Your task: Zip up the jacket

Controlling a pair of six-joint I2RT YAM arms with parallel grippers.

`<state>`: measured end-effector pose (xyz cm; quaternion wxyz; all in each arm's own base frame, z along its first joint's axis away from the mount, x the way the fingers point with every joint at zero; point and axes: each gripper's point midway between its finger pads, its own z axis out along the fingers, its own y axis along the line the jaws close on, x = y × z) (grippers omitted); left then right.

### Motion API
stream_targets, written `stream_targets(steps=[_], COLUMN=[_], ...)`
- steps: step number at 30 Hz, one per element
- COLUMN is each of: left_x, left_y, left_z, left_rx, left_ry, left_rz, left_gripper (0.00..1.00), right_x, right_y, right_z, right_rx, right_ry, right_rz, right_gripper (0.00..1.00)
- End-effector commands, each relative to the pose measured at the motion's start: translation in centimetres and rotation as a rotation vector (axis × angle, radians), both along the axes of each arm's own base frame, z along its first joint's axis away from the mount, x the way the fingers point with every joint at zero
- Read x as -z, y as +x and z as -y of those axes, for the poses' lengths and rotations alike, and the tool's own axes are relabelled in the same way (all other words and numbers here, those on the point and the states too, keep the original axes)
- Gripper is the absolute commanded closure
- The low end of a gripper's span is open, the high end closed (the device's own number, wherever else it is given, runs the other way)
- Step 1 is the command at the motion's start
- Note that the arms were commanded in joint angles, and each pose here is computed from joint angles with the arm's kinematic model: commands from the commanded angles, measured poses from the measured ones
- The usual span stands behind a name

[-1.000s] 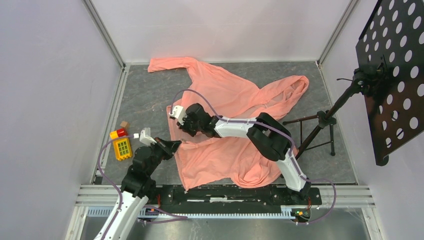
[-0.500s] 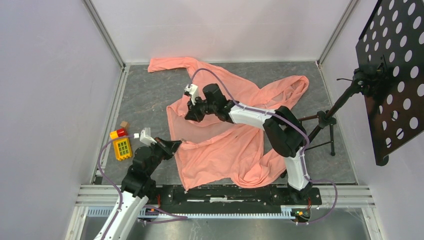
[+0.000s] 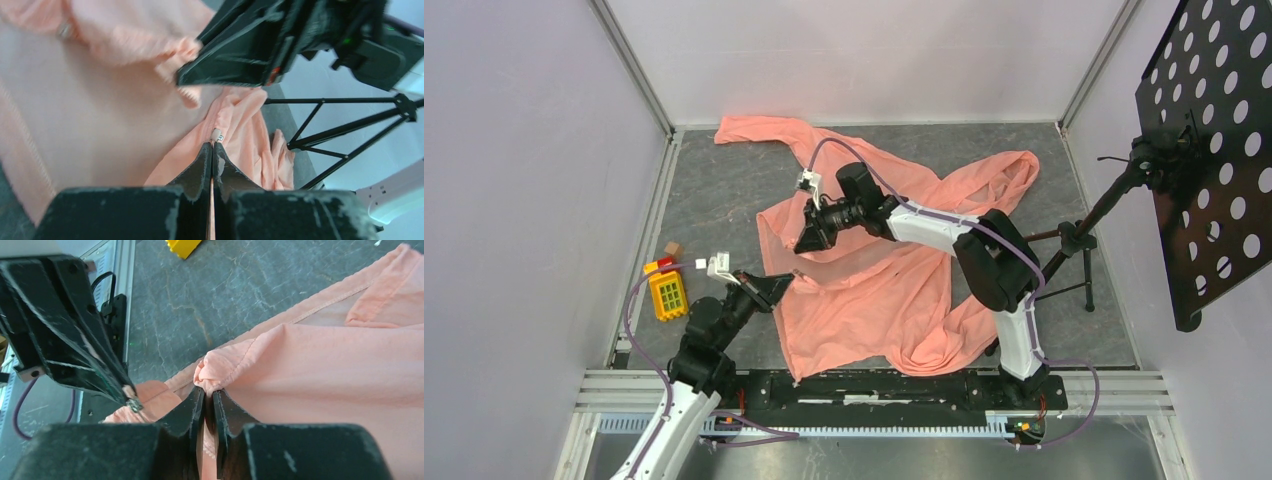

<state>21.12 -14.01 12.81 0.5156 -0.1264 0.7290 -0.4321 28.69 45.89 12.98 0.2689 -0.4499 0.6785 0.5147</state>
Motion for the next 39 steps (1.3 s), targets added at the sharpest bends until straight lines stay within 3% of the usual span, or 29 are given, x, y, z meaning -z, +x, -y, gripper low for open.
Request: stream_targets(steps=[1, 9, 18, 25, 39], left_x=[0.0, -1.8, -2.9, -4.1, -3.0], left_y=[0.1, -0.1, -0.8, -1.2, -1.5], left_z=[0.6, 0.9, 1.7, 2.0, 2.5], left_rx=[0.067, 0.09, 0.145, 0.164, 0.206], left_ry=[0.098, 0.129, 0.104, 0.059, 0.073], left_rz=[0.213, 0.333, 0.39, 0.426, 0.388], left_gripper=[0.98, 0.98, 0.98, 0.98, 0.98], right_x=[-4.3, -5.9, -8.7, -9.9, -10.7], right_y=[-0.8, -1.2, -2.8, -5.1, -7.2], right_z=[0.5, 2.8, 4.9, 6.0, 6.6], right_rx=[-0.076, -0.192, -0.263, -0.34, -0.394], right_ry=[0.06, 0.103, 0.21, 0.321, 0.423], right_rz=[0.047, 0.129, 0.287, 0.416, 0.404], right_gripper=[0.84, 0.84, 0.99, 1.0, 1.0])
